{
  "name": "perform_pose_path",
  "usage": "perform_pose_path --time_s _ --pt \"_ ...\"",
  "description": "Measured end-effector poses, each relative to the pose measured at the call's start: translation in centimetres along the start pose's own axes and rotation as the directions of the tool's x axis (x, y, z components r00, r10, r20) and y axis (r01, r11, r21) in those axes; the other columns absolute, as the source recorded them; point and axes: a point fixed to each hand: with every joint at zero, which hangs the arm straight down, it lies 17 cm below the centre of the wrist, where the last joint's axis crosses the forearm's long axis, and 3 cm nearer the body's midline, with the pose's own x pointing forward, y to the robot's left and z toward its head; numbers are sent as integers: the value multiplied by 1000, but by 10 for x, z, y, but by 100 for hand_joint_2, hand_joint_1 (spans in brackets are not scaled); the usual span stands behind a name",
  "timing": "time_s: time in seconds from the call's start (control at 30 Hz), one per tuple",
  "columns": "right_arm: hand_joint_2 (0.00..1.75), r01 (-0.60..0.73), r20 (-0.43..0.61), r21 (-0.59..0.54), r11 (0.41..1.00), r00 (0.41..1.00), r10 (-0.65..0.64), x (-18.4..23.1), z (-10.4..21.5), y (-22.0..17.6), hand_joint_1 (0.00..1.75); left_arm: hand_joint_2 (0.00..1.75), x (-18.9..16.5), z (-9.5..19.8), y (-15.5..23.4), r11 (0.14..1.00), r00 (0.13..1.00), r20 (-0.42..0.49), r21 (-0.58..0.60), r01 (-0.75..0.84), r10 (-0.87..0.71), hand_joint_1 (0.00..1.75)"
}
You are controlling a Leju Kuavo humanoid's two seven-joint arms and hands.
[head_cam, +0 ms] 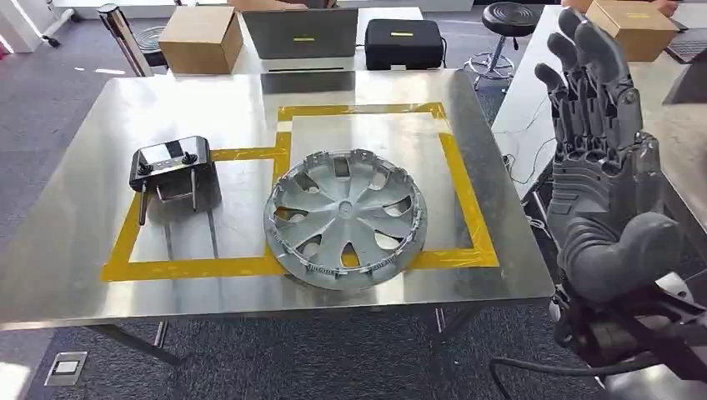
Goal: Take the parts from the cabinet and place them on the table.
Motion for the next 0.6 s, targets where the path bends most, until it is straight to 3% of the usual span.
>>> perform_pose_path --time_s 0.6 --pt "0 -25 -55 10 1000 998 25 -1 18 -12 0 0 5 -3 9 999 1000 6 25 -31 31 0"
